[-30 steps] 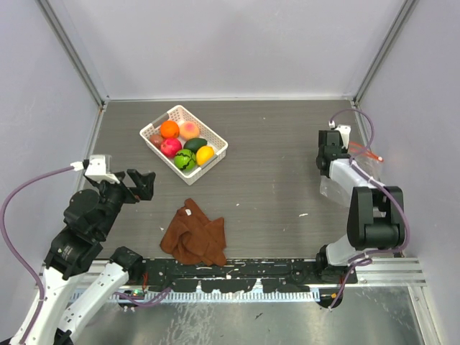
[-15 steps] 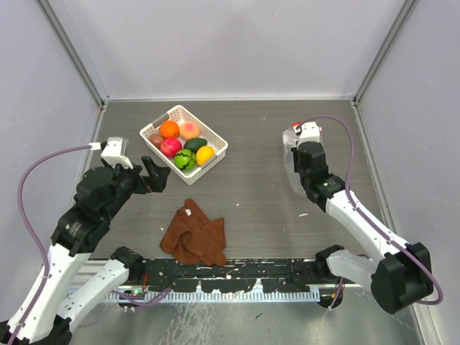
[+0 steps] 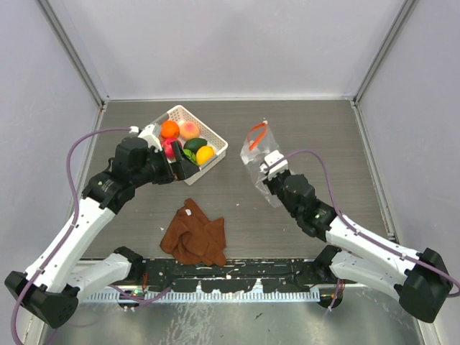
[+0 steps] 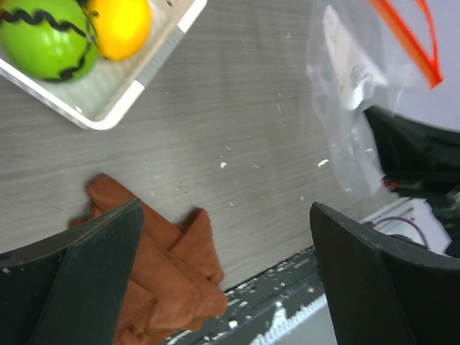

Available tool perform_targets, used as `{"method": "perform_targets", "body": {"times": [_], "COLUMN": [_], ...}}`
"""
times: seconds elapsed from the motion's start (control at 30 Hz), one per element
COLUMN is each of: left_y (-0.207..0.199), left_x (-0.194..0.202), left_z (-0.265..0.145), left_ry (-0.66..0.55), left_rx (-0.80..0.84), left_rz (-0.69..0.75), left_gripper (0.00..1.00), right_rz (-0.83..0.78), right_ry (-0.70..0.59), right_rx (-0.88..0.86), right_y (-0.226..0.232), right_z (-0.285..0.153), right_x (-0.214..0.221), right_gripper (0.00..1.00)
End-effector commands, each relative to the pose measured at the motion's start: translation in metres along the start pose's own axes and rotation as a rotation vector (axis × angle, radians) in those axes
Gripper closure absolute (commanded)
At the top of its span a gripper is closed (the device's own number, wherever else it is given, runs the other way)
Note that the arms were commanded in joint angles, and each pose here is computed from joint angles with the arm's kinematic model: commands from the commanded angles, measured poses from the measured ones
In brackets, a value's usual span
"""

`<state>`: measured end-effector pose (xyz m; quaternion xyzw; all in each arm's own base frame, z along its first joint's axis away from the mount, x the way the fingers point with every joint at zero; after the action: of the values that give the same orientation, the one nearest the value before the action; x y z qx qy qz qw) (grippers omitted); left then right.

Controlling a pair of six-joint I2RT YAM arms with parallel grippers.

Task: Place the food in the zip-top bag and seal the zipper
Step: Pick up the zipper food storage bag at the center of the board, then open the zipper of the food storage bag.

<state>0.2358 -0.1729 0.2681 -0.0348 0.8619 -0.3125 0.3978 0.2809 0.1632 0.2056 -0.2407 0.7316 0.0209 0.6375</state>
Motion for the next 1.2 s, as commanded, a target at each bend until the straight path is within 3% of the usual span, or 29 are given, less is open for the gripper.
{"method": "perform_targets", "body": {"times": [0.0,0.27,0.53,0.93,1.17], "left_y": [-0.04,-0.037,-0.02,-0.017,-0.014], "left_x": [-0.018,-0.015,0.0,0.019,0.04], "left_z": [-0.002,0.026,0.054,0.097,0.114], "left_ry": [0.004,0.049,0.093,0.216,0.312], "left_rx": [0.138,0.102,0.049,0.062,0.08], "left_rz": [-0.094,-0.18,-0.21,-0.239,-0.263], "left_gripper": [0.0,0.0,0.09,0.3,0.49], "right_rz": [-0.078,-0.203,-0.264,-0.324,-0.346], "right_ry": [-0.171,-0.231,-0.229,-0.2,-0.186], "right_rx": [-0.054,-0.142,-0.178,-0.198,-0.192], "right_y": [0.026,0.082,0.107,0.123,0.125], "right_z": [-0.005,-0.014,-0.015,-0.014,-0.012], "right_x": [-0.034,-0.032,-0.023,-0.009,-0.003], "right_gripper": [0.99,0.99,0.99,0.99,0.99]}}
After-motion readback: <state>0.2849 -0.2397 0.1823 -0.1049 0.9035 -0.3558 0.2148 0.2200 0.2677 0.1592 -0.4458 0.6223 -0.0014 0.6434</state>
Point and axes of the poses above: each gripper's point midway between its finger pads, its own z axis out along the fingers, its own y axis along the line the jaws close on, x = y × z, the point moved 1 cm from there along -z, back along the fingers, and after that the axes turned 1 degree about -z, right-handed, at the moved point
